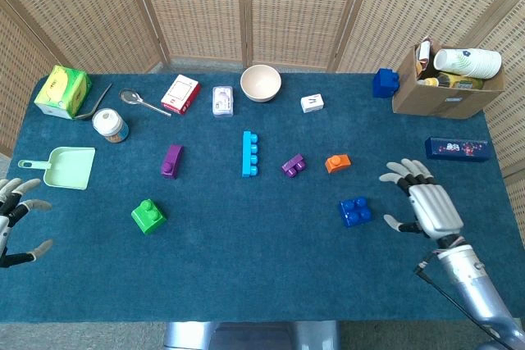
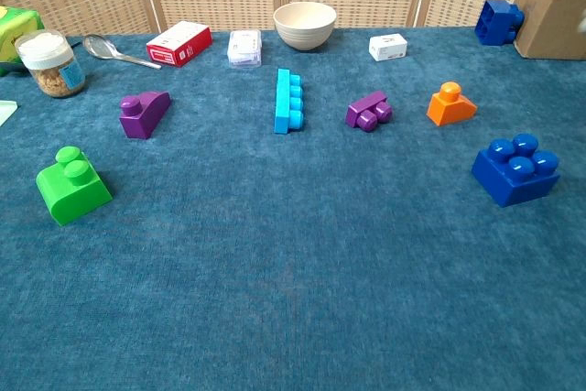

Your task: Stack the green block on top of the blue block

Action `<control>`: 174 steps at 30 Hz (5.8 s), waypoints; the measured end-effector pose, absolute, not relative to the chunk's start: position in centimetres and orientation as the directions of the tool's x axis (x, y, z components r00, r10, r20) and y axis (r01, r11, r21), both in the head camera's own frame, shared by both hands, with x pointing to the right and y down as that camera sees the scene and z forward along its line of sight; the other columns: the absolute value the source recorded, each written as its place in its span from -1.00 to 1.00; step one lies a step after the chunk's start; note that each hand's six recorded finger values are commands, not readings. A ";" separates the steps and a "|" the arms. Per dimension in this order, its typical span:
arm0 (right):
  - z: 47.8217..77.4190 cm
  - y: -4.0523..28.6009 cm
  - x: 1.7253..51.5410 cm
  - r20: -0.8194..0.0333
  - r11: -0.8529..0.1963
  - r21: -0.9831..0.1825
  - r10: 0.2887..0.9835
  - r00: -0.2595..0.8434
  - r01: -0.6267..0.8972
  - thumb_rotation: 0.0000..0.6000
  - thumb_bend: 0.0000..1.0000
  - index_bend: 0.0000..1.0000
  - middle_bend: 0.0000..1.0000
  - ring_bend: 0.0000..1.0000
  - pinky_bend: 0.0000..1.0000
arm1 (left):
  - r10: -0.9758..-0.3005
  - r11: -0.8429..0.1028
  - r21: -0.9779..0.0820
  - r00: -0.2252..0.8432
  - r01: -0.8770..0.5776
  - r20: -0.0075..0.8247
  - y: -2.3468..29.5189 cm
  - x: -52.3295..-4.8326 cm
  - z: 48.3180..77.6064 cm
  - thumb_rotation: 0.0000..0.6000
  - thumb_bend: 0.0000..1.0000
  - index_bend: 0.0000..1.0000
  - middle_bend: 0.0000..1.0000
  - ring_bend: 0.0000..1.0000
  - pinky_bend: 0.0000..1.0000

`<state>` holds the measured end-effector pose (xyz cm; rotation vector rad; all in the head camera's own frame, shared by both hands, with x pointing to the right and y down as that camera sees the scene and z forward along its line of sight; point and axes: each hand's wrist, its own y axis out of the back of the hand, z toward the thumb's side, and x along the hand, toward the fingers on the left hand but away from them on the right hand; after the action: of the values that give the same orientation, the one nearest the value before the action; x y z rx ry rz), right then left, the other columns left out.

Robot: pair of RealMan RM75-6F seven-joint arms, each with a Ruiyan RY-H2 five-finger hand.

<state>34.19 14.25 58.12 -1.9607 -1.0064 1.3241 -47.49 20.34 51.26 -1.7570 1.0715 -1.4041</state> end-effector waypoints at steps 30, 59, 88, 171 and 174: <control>65.6 15.0 29.4 -0.678 -0.697 -0.716 0.682 0.276 -0.035 0.76 -0.52 -0.52 -0.72 -1.00 -1.00 | -0.857 -0.515 -0.830 0.129 -0.214 0.499 19.6 -47.2 54.0 1.00 -0.48 -0.30 -0.75 -0.86 -1.00; 67.5 14.7 30.2 -0.715 -0.706 -0.694 0.653 0.249 -0.142 0.60 -0.53 -0.54 -0.73 -1.00 -1.00 | -0.856 -0.517 -0.827 0.140 -0.221 0.498 19.6 -47.0 54.4 1.00 -0.48 -0.30 -0.75 -0.86 -1.00; 69.9 14.5 29.9 -0.754 -0.756 -0.646 0.610 0.243 -0.104 0.99 -0.53 -0.09 -0.72 -1.00 -1.00 | -0.865 -0.502 -0.836 0.130 -0.221 0.484 19.8 -47.5 53.7 1.00 -0.48 -0.30 -0.75 -0.86 -1.00; 70.2 12.4 1.8 -0.653 -0.816 -0.574 0.403 0.641 -0.071 0.95 -0.55 -0.68 -0.74 -1.00 -1.00 | -0.859 -0.507 -0.830 0.060 -0.232 0.508 20.7 -51.1 54.4 1.00 -0.48 -0.32 -0.75 -0.89 -1.00; 69.8 12.3 2.0 -0.652 -0.814 -0.576 0.408 0.640 -0.068 0.91 -0.55 -0.69 -0.75 -1.00 -1.00 | -0.859 -0.508 -0.830 0.069 -0.230 0.507 20.6 -50.9 54.4 1.00 -0.47 -0.32 -0.75 -0.89 -1.00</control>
<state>2.05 12.28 69.84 -2.2922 -0.2639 1.1023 -50.87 20.55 54.39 -1.7972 1.0823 -1.4676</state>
